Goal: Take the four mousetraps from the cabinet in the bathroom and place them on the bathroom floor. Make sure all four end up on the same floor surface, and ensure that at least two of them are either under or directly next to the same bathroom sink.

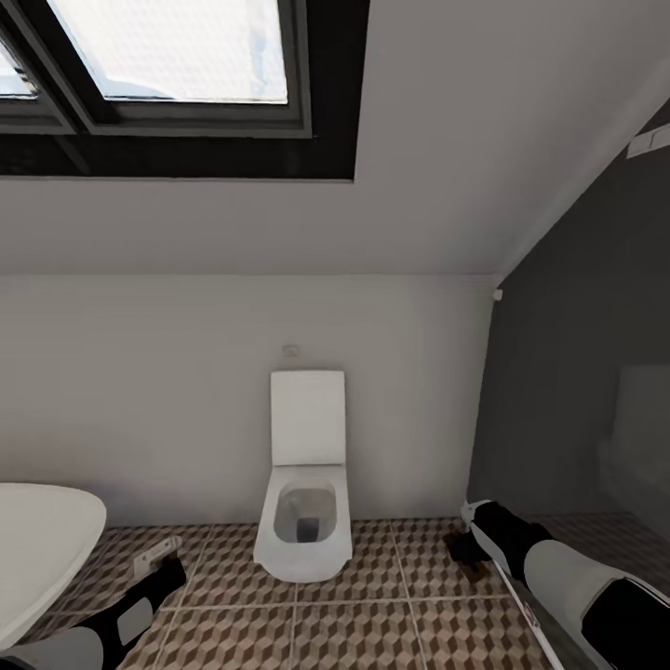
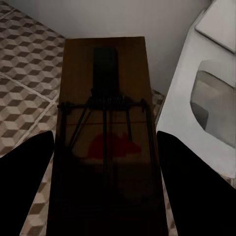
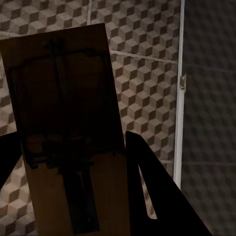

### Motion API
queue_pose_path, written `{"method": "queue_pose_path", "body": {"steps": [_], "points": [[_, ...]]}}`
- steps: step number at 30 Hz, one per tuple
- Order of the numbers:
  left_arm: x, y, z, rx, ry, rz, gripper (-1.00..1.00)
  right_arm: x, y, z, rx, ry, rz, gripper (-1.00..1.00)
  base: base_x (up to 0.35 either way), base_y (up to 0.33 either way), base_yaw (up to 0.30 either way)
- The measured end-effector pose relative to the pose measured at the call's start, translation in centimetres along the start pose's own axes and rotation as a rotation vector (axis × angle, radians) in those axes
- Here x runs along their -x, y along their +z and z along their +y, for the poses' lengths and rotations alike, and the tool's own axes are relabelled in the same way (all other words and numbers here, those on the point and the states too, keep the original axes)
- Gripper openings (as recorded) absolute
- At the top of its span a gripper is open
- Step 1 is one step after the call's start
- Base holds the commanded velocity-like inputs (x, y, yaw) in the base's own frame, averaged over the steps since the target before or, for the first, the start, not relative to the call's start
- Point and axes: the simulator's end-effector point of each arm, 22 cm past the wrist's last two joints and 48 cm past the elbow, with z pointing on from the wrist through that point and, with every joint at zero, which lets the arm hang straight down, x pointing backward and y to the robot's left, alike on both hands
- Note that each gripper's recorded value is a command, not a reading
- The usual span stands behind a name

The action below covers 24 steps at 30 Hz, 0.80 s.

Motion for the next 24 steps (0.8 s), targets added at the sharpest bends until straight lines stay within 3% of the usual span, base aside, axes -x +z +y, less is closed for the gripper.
{"method": "queue_pose_path", "body": {"steps": [24], "points": [[0.02,0.01,-0.01,-0.001,-0.002,0.0,-1.0,0.0,0.01,0.03,0.001,0.001,0.001,-1.0,0.287,0.0,0.0]]}}
